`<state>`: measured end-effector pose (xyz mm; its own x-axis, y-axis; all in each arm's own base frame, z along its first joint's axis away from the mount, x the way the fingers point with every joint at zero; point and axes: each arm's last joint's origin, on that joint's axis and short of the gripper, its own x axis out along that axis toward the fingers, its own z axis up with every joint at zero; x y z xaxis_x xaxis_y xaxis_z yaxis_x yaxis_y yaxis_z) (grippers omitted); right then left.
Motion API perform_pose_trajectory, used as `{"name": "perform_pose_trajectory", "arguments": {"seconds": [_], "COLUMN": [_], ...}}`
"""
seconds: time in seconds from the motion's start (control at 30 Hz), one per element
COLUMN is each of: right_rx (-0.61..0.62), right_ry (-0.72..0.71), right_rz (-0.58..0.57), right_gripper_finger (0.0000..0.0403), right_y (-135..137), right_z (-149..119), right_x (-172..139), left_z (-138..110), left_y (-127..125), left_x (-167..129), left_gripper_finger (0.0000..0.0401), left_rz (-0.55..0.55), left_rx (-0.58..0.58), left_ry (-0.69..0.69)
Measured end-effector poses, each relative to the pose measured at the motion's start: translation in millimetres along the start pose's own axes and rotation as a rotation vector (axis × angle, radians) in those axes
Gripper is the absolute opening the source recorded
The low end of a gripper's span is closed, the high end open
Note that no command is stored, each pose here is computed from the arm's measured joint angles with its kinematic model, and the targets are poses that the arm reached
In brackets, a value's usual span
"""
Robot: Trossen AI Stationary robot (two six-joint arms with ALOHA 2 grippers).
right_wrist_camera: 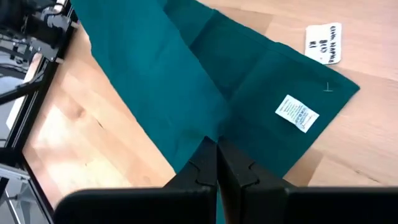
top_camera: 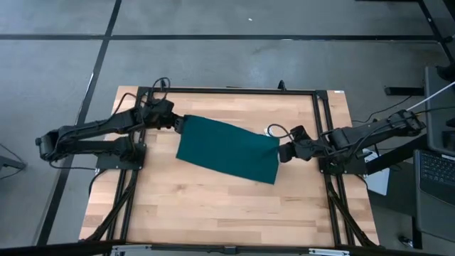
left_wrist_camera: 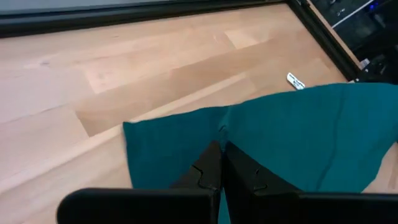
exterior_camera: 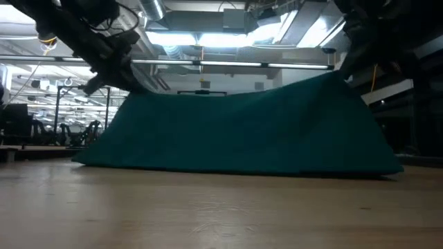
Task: Fold microfiber towels
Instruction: Fold the dark green napkin
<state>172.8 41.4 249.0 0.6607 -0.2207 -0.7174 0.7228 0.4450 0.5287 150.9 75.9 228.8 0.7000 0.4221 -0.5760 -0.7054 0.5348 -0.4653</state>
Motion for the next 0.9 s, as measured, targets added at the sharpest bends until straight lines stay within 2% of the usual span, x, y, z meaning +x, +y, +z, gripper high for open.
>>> {"name": "perform_pose_trajectory", "arguments": {"seconds": [0.27,0.37,0.6,0.77,0.9], "right_rx": [0.016,0.018,0.028,0.022,0.041], "right_ry": [0.001,-0.007,0.003,0.040,0.024], "right_rz": [-0.013,-0.024,-0.064,-0.040,-0.019], "right_gripper_finger": [0.0000,0.0015,0.0105,0.0176,0.0217], "right_y": [-18,-19,-25,-27,-29], "right_z": [0,1,10,15,19], "right_x": [2,3,6,4,-1], "left_z": [6,9,15,22,27], "left_y": [1,1,12,17,22], "left_x": [33,43,57,54,48], "left_gripper_finger": [0.0002,0.0010,0.0056,0.0097,0.0124], "left_rz": [-0.018,-0.036,-0.078,-0.107,-0.119], "left_rx": [0.020,0.005,-0.025,-0.038,-0.048], "left_ry": [0.027,0.018,0.061,0.040,0.024]}}
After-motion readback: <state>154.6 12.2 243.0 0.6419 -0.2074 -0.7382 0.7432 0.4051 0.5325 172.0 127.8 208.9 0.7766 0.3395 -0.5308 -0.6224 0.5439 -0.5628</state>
